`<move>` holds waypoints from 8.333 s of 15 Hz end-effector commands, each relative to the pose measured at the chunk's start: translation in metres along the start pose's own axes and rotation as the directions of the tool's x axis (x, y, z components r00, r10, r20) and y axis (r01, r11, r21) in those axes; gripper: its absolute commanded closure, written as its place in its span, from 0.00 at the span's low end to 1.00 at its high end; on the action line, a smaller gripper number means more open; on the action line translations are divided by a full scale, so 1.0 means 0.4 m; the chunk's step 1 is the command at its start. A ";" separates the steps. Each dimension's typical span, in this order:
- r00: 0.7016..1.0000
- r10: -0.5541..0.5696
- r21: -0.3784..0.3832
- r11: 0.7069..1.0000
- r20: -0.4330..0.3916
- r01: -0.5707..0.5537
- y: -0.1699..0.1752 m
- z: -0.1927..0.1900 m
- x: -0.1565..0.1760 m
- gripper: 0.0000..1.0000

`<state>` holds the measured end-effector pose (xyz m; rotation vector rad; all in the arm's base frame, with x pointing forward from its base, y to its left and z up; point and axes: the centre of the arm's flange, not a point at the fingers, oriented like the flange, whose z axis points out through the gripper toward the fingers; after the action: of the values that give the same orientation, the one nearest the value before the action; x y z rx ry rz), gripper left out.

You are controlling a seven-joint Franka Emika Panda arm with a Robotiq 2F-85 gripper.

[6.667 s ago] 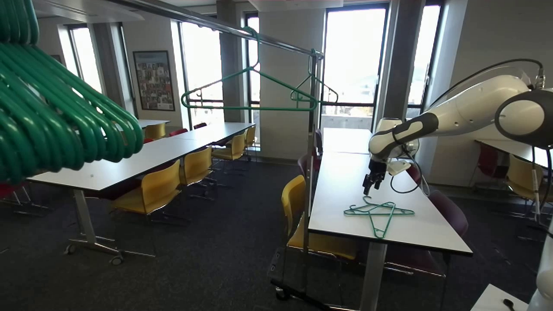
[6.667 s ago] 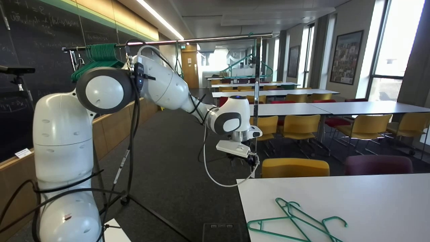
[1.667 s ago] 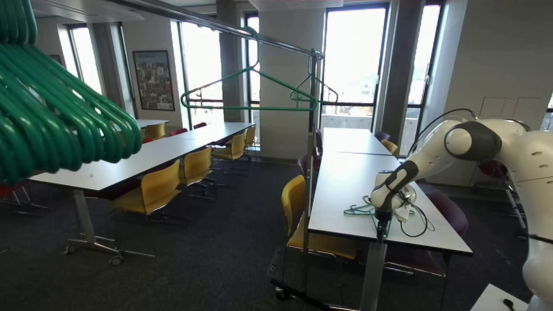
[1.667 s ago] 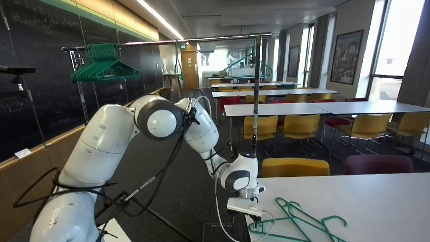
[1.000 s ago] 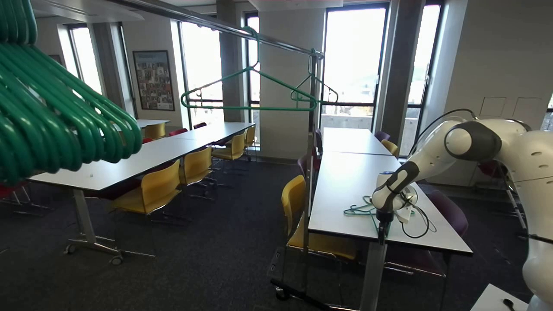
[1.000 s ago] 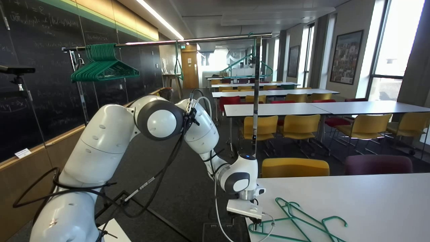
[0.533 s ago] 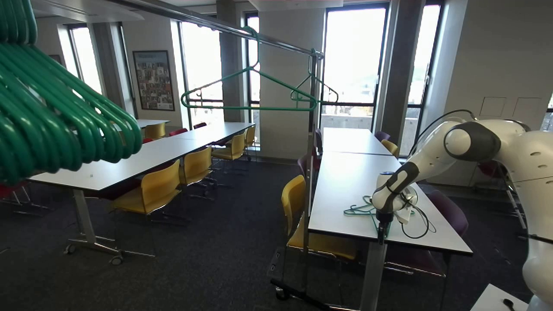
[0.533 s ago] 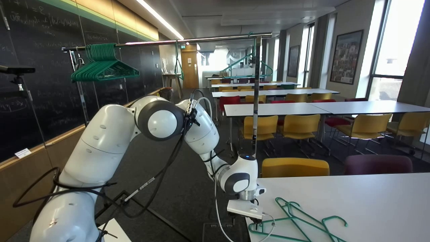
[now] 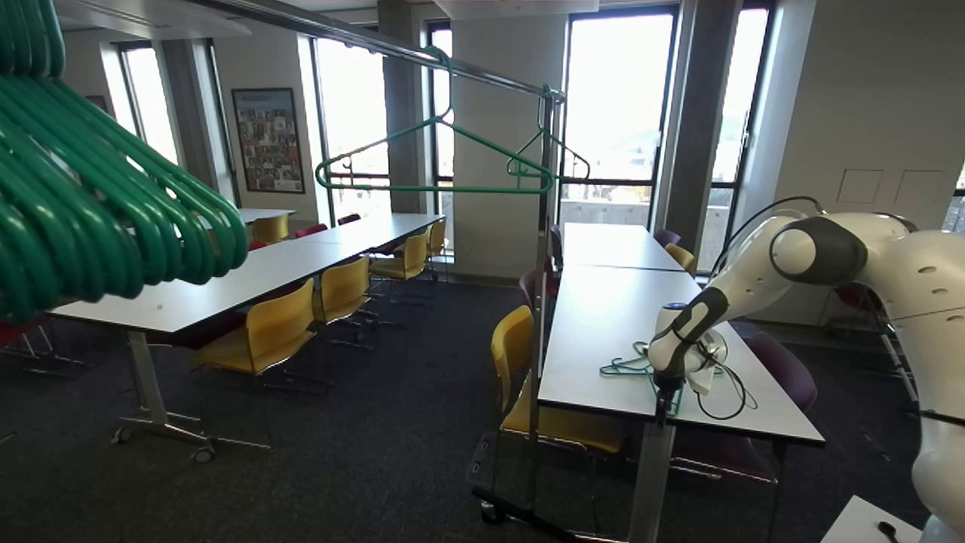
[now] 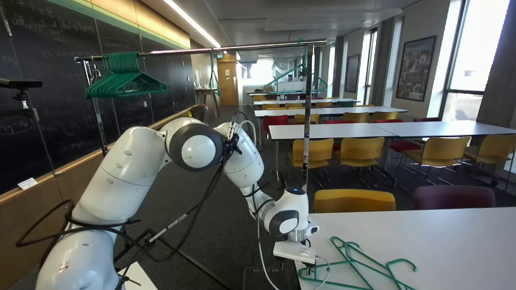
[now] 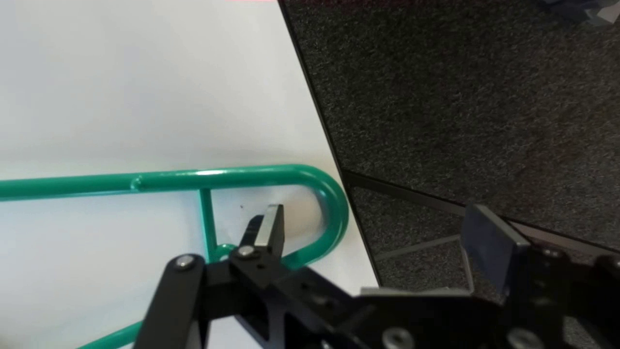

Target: Pick up one hanger from the table and put it on the right side of the railing

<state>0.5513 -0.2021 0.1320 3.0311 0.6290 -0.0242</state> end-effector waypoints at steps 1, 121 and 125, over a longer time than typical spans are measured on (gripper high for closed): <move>0.999 -0.013 -0.030 0.999 -0.044 0.012 0.007 0.004 0.013 0.00; 0.173 -0.315 0.139 0.128 -0.933 0.982 -0.234 -0.687 0.199 0.96; 0.159 -0.279 0.138 0.094 -0.947 0.986 -0.228 -0.662 0.223 0.96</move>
<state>0.5775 -0.0685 0.3773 2.5683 2.9914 1.3319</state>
